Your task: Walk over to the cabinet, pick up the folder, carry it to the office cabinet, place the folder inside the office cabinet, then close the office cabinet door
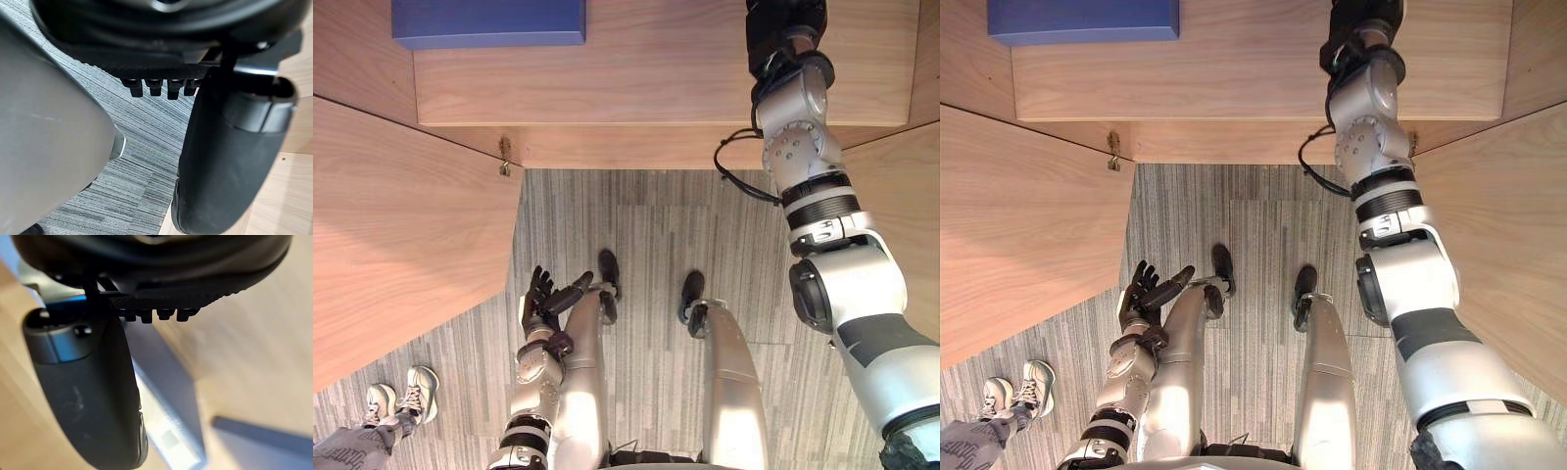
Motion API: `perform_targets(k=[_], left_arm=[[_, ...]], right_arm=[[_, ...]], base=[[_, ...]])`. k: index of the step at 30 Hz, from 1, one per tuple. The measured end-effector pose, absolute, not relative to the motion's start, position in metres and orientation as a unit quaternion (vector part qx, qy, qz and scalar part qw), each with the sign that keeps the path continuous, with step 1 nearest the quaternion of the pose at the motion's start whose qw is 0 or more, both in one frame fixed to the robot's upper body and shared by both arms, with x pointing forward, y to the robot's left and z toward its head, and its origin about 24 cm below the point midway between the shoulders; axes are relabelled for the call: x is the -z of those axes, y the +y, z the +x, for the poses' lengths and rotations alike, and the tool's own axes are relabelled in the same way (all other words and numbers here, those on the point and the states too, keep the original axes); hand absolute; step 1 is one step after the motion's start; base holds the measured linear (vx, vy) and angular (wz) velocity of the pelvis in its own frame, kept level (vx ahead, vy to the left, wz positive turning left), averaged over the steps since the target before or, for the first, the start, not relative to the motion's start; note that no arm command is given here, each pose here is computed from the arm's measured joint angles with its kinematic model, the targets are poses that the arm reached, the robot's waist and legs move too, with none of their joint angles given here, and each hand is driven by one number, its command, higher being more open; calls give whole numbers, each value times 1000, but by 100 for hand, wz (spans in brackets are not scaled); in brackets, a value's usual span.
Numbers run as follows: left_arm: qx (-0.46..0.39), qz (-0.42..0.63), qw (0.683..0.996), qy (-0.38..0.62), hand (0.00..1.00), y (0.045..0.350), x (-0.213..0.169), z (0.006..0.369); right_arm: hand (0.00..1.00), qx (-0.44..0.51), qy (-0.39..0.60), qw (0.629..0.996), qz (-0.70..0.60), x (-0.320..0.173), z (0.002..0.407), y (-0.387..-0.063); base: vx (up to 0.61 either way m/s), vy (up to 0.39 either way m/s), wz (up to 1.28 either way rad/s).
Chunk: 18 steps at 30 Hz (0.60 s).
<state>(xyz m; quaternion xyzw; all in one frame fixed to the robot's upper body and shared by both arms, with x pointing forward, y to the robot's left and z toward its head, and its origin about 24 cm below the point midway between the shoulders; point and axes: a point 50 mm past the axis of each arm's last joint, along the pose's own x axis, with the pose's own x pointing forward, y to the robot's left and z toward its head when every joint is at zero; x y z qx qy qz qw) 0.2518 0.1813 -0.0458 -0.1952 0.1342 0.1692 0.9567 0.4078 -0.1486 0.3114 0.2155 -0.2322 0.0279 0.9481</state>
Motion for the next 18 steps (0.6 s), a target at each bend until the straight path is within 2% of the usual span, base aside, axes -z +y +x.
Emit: perform_targets(k=[1,4,8,18], left_arm=[[-169,-192,957,135,100,183,46,252],[-156,-184,961,137,100,182,48,251],[-154,-176,962,143,100,185,51,249],[-146,-166,961,166,100,187,60,245]], right_arm=[[0,-28,-227,956,185,-303,409,-149],[0,-31,-213,972,91,-273,408,-156],[0,-15,-212,977,-33,-261,406,-167],[0,-23,-168,982,-83,-236,409,-171]], base=[[-41,-34,-1],[-9,-12,-1],[-9,-37,-4],[4,-23,-2]])
